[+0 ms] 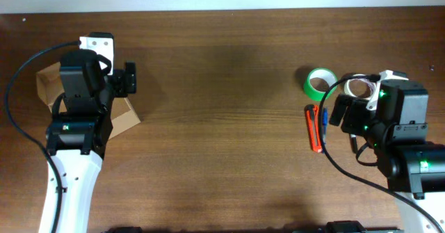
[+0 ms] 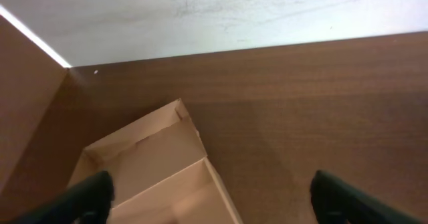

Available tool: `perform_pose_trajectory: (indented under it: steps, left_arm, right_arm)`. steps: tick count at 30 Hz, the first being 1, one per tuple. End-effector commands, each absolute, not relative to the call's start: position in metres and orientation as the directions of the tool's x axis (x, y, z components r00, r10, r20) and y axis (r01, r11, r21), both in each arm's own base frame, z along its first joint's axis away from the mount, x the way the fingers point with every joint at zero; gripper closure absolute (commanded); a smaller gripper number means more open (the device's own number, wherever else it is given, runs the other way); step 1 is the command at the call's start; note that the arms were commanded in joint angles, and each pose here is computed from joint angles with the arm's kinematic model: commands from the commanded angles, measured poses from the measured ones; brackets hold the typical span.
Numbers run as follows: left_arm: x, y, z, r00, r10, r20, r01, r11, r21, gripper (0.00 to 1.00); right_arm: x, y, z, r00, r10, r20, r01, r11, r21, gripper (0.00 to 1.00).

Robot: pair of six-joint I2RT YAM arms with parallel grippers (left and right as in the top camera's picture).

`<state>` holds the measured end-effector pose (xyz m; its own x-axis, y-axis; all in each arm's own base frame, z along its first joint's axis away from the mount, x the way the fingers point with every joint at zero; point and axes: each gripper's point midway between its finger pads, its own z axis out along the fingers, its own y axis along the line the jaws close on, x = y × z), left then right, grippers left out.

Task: Pack container
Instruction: 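Raise both arms, left toward the cardboard box, right toward the tapes, then push the cardboard box with the left gripper toward the table center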

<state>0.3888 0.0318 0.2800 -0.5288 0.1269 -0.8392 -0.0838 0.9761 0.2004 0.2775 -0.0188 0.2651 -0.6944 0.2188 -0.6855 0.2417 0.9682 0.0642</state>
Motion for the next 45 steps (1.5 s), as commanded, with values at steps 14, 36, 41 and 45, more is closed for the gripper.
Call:
perform_pose_trajectory:
  steps: [14, 36, 41, 45]
  left_arm:
    - [0.391, 0.04, 0.187, -0.861, -0.179, -0.476, -0.217, 0.976, 0.026, 0.28]
    - [0.39, 0.035, 0.085, -0.88, -0.456, -0.135, -0.461, 0.887, 0.009, 0.64]
    - [0.399, 0.033, 0.066, -0.853, -0.509, -0.115, -0.511, 0.86, -0.017, 0.64]
    - [0.404, 0.033, 0.062, -0.844, -0.524, -0.115, -0.523, 0.851, -0.039, 0.9]
  right_arm:
    - [0.284, -0.091, 0.22, -0.716, 0.494, -0.493, 0.56, 0.828, 0.016, 0.01]
    - [0.287, -0.177, 0.181, -0.605, 0.708, -0.365, 0.742, 0.667, 0.065, 0.01]
    - [0.287, -0.177, 0.181, -0.605, 0.708, -0.365, 0.742, 0.667, 0.065, 0.01]
    - [0.287, -0.177, 0.181, -0.605, 0.708, -0.364, 0.742, 0.667, 0.065, 0.01]
